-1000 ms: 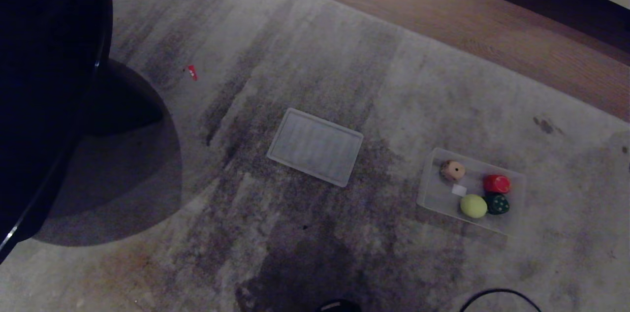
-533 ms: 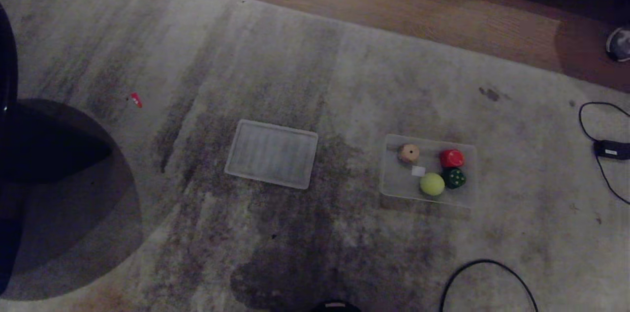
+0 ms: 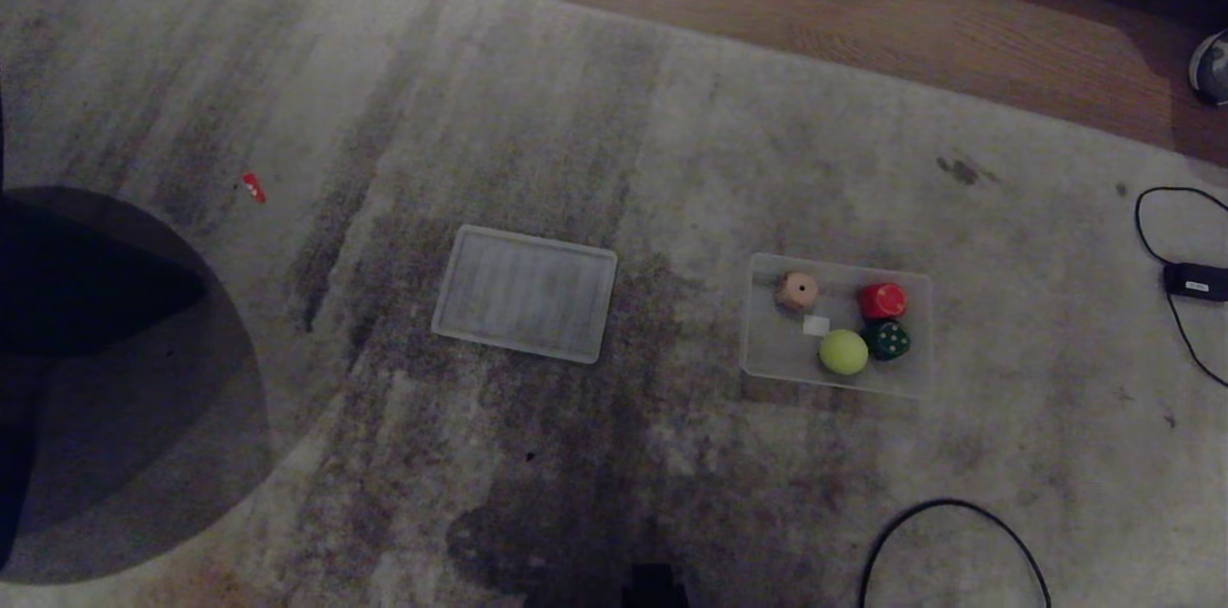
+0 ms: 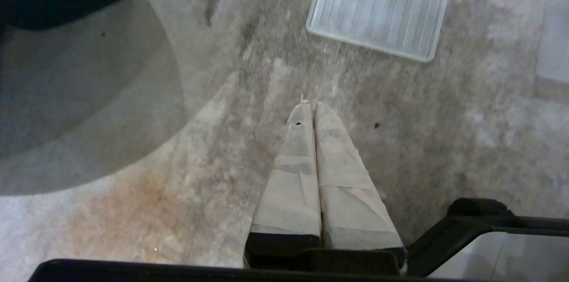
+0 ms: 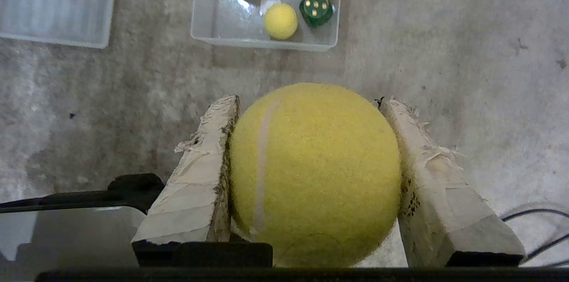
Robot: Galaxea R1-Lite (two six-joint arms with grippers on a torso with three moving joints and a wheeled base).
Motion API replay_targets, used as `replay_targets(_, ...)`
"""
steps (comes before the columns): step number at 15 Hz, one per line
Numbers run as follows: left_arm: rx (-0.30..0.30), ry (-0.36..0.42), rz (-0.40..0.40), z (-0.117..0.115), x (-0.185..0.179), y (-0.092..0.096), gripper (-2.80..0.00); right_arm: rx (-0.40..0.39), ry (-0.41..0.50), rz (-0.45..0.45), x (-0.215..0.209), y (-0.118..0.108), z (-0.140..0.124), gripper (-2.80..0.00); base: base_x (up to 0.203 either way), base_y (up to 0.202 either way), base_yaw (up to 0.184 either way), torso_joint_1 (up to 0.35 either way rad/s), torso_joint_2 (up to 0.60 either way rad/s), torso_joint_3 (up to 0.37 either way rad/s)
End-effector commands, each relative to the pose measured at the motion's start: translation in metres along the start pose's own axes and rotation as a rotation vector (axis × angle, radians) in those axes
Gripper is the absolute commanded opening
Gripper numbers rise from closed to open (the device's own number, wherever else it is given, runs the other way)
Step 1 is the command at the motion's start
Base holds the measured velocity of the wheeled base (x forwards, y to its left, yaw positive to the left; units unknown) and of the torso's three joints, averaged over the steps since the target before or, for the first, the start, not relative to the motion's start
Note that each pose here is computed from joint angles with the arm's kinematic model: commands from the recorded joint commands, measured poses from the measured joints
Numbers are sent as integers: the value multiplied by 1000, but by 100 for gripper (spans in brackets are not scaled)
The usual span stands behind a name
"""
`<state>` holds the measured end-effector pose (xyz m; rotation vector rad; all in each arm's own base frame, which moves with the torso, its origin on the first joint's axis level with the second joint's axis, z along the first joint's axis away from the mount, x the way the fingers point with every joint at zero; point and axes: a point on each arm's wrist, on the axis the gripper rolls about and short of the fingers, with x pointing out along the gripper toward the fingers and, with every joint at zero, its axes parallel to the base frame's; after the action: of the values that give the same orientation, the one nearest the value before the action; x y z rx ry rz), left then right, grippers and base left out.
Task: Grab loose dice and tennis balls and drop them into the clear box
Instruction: Put the ball in the box
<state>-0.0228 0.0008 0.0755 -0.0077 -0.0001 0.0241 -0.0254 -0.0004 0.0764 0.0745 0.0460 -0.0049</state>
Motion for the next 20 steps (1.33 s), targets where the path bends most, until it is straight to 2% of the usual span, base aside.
replay_targets(1,0,3,1,0,0,0,-280,0,0,0,0,0,0,-280,0,0,0,-2,2,-205)
replay_targets(20,6,3,-3,0,0,0,-280,0,1,0,0,0,0,-280,0,0,0,2,2,-198)
